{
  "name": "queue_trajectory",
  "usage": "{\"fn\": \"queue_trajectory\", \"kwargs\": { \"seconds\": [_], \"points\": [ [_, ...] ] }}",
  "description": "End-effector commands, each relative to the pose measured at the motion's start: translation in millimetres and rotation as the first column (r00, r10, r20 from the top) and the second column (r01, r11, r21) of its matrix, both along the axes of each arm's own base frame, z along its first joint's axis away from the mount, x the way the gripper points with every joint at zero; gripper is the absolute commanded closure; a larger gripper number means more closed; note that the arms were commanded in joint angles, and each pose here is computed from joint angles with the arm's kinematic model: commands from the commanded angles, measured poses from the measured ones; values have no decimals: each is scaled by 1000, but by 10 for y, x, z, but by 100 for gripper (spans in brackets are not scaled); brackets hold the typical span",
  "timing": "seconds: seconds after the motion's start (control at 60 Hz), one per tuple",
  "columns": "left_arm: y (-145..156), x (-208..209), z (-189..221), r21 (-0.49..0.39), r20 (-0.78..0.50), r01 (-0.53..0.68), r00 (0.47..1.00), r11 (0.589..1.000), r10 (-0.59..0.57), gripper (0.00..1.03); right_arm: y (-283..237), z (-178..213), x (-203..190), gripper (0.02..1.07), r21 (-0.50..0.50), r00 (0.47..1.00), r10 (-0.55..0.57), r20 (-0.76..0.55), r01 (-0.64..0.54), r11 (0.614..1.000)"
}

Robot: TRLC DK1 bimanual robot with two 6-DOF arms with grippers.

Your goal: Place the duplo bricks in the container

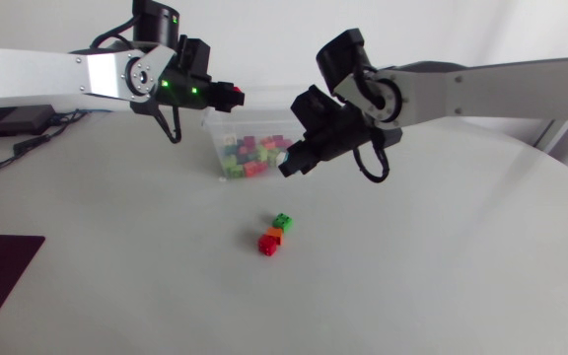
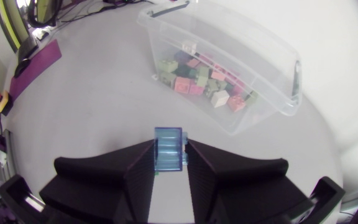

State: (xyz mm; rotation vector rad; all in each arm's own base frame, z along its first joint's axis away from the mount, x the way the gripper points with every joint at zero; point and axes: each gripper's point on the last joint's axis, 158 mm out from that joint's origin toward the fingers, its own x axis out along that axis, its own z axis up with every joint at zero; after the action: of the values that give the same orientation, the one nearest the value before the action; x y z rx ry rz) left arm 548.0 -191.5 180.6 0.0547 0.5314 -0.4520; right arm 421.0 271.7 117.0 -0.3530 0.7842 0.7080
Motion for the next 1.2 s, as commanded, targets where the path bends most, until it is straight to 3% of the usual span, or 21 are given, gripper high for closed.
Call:
{"fn": "queue_trajectory", "kwargs": {
  "seconds": [0.0,0.05,0.15,0.4,0.65,0.983,1.183],
  "points": [
    [-70,144,28,-7,21,-22,1000,1000,22,34,-88,75,2,84,25,1000,-28,4,28,999],
    [-89,165,14,5,25,-35,999,999,35,18,-121,159,44,84,40,999,-39,16,38,998],
    [-104,137,31,14,27,-37,999,999,36,6,-186,327,169,84,75,997,-66,45,63,995],
    [-49,-389,170,53,15,3,1000,999,-4,6,-240,725,530,84,176,984,-130,123,107,979],
    [-57,-1192,-210,159,-81,143,988,977,-131,6,-168,860,872,84,234,971,-170,168,128,964],
    [11,-1869,-869,203,-246,303,936,931,-251,6,10,699,1201,84,246,956,-198,215,144,959],
    [-157,-2089,-1041,204,-290,368,908,907,-303,6,82,591,1384,84,249,948,-211,238,150,957]
  ]
}}
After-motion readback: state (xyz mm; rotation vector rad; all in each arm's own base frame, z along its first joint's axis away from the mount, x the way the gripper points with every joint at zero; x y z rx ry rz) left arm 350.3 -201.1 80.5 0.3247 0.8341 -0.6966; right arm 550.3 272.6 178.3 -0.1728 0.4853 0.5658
